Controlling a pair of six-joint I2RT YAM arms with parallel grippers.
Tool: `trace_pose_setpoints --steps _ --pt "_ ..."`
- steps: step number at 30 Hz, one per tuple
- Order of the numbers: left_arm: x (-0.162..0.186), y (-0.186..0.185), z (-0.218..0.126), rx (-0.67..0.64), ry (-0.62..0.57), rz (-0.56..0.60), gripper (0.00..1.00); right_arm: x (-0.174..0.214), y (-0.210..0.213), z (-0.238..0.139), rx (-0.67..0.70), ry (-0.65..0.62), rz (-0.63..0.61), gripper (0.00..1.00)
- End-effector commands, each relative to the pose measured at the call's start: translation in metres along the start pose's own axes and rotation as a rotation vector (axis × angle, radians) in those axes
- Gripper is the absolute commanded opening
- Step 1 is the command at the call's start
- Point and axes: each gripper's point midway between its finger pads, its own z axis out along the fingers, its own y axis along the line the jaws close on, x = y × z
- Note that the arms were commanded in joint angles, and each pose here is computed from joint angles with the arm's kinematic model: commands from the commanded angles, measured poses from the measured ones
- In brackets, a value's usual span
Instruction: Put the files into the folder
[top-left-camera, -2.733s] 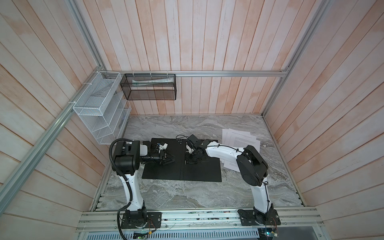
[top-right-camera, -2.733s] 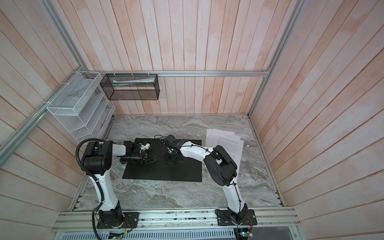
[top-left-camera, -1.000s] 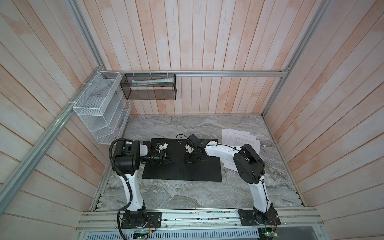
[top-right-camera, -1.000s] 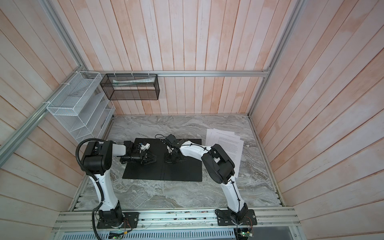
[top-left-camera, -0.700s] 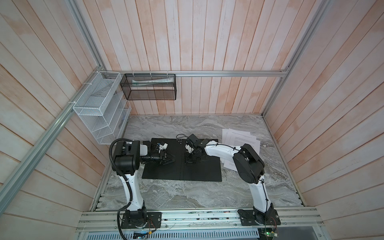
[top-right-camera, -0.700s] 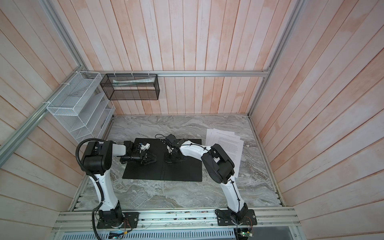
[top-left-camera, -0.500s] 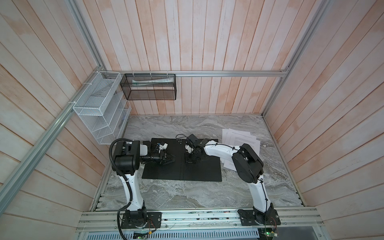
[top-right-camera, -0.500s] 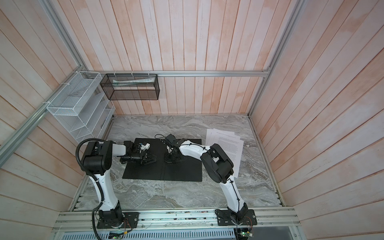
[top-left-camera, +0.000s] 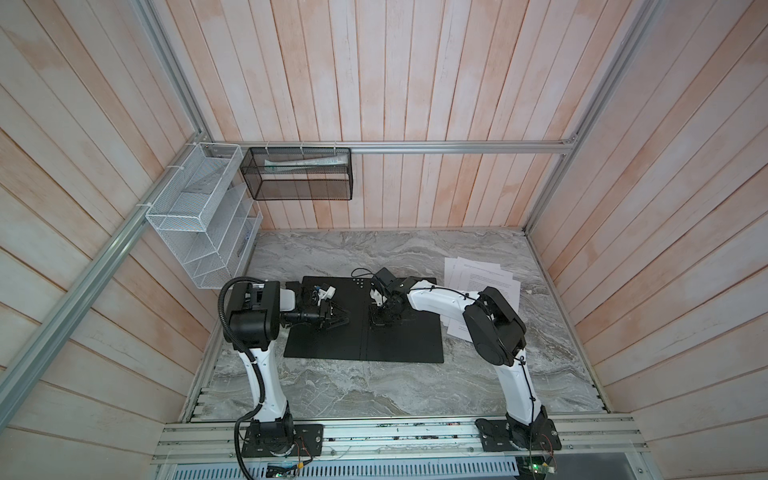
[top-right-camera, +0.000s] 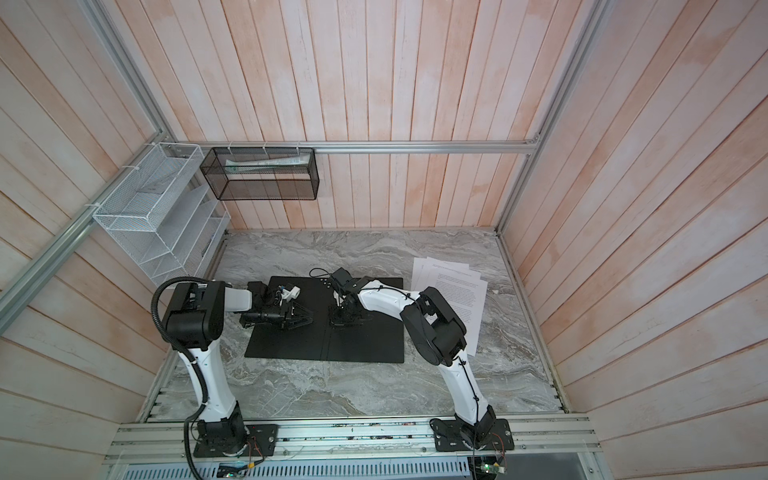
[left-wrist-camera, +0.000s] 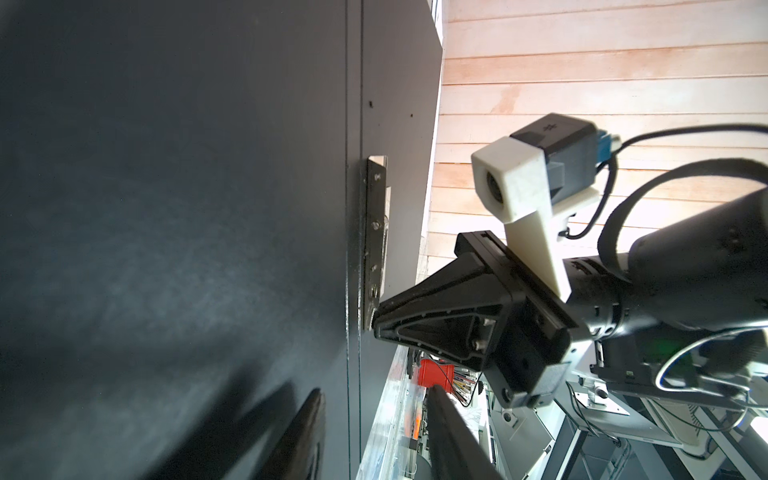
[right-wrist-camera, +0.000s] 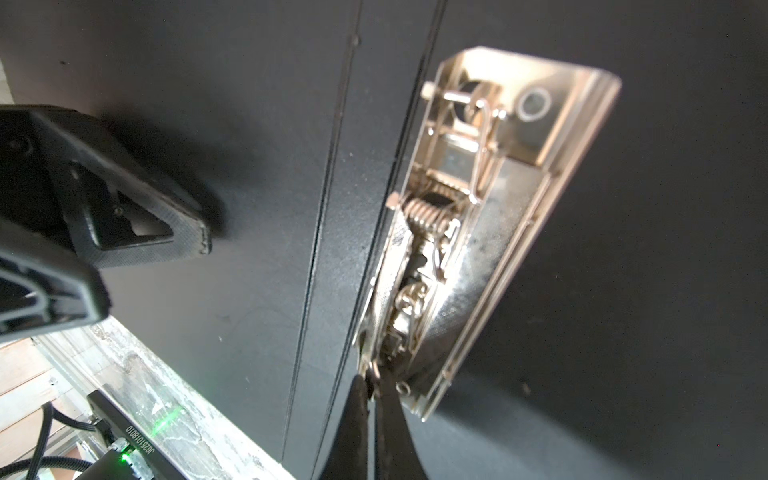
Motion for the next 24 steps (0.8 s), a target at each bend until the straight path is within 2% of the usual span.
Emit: trace_pose_setpoints --steps 1,14,17,24 --pt "0.012 0.042 0.003 -0.126 0.022 -0.076 0.43 0.011 -0.056 0.031 0.179 0.050 0.032 0.00" --pt "0.013 0.043 0.003 -0.126 0.022 -0.079 0.43 0.002 -0.052 0.034 0.110 0.045 0.050 0.05" --pt "0.013 0.043 0.003 -0.126 0.023 -0.079 0.43 0.002 -0.054 0.034 0.093 0.045 0.060 0.00" --pt "0.012 0.043 0.003 -0.128 0.022 -0.080 0.43 0.003 -0.060 0.022 0.109 0.023 0.064 0.00"
